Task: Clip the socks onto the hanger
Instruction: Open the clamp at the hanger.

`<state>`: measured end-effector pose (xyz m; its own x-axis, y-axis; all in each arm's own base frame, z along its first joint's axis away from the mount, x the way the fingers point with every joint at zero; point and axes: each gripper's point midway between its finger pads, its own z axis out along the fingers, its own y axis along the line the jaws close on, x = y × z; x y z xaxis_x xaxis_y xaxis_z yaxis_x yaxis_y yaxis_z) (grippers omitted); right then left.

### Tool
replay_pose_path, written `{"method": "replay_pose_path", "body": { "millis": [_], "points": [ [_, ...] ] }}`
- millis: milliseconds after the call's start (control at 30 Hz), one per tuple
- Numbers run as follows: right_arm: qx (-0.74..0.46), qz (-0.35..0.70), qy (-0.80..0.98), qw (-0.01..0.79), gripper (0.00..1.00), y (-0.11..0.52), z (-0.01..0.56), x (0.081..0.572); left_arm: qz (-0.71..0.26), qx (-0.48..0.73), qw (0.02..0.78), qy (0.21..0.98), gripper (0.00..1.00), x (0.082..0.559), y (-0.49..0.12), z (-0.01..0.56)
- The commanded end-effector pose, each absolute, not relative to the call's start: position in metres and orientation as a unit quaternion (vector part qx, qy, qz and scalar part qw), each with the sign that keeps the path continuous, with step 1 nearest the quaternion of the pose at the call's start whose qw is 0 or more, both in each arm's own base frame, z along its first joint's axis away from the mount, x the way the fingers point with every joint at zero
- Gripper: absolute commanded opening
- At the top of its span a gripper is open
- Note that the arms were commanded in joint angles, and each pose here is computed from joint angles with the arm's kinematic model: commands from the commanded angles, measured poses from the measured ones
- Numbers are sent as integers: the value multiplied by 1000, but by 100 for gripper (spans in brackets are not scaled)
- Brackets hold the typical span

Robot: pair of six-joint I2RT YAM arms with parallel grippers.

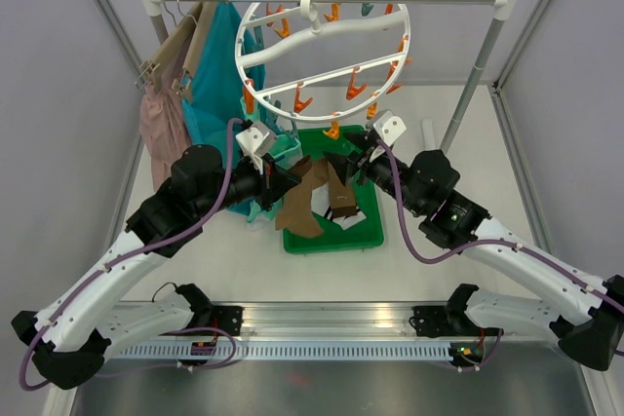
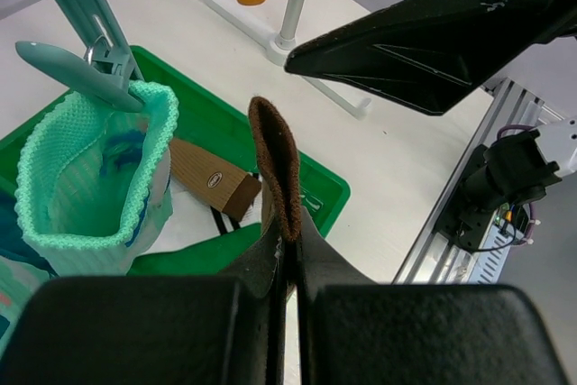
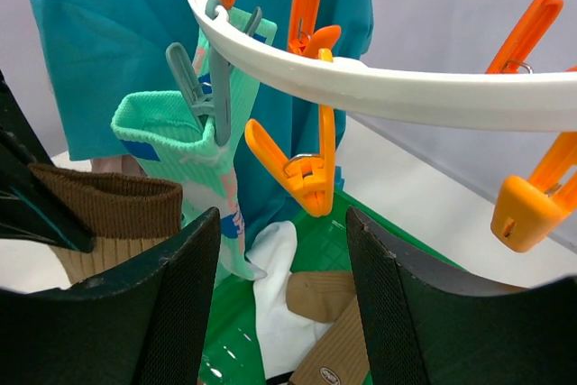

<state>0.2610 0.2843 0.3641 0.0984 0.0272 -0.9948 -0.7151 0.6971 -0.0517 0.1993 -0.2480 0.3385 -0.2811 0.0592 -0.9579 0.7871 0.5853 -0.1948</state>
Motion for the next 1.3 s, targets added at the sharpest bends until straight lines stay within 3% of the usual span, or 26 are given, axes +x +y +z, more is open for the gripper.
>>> {"method": "replay_pose_path", "body": {
  "millis": [0, 833, 1267],
  "points": [
    [-273, 282, 576, 717, 64, 289, 397, 262, -343, 306, 550, 698, 2, 195, -243, 362],
    [-233, 297, 547, 748, 59, 299, 410, 277, -331, 310, 549, 702, 2, 194, -239, 362],
    [-225, 295, 547, 750, 50, 303, 412, 284, -337, 322, 545, 697, 2, 192, -243, 361]
  ]
}}
